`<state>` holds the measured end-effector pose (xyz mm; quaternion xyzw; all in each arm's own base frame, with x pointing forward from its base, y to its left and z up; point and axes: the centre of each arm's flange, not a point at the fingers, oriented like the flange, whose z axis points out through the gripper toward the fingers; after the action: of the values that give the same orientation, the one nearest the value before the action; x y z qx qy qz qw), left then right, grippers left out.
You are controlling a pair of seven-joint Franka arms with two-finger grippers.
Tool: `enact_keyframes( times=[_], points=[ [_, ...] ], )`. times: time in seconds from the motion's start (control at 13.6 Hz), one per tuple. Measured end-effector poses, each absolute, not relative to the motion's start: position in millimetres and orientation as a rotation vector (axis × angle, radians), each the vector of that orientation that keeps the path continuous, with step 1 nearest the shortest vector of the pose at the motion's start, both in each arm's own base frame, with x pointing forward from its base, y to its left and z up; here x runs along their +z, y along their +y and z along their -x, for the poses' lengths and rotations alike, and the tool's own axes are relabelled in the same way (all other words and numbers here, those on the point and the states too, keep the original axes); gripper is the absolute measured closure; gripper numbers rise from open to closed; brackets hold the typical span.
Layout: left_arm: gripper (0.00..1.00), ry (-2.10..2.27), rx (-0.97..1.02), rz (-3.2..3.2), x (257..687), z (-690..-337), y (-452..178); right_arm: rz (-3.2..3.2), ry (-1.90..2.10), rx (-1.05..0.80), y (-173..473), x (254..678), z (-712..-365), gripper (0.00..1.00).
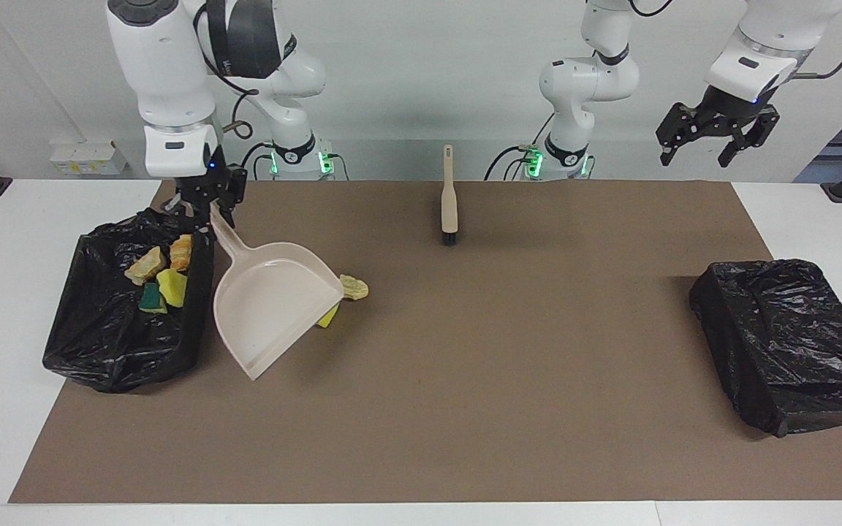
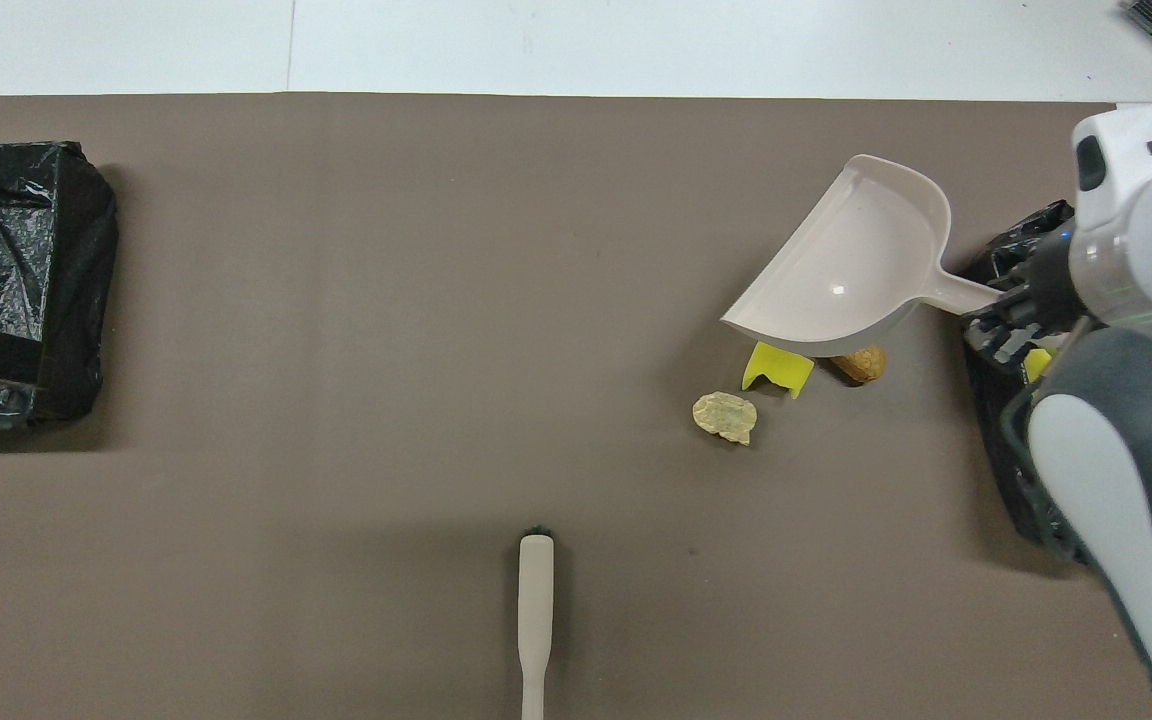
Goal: Sweep and dump trash in bin
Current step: 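Lift the emptied dustpan out of the bag with the right gripper, then set the dustpan down at the table center and release it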
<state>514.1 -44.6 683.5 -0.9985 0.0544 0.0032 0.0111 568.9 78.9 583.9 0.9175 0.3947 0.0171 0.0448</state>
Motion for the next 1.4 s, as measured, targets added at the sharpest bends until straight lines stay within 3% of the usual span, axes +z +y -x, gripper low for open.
enact_keyframes(
  times=[0.96,1.4],
  points=[
    [0.0,0.164,0.018,3.115,683,-514,-43,-3.175,0.218,0.232,307,472,-537,0.67],
    [0.0,0.164,0.017,3.115,683,-514,-43,-3.219,-0.022,0.195,396,423,-498,0.67]
  ],
)
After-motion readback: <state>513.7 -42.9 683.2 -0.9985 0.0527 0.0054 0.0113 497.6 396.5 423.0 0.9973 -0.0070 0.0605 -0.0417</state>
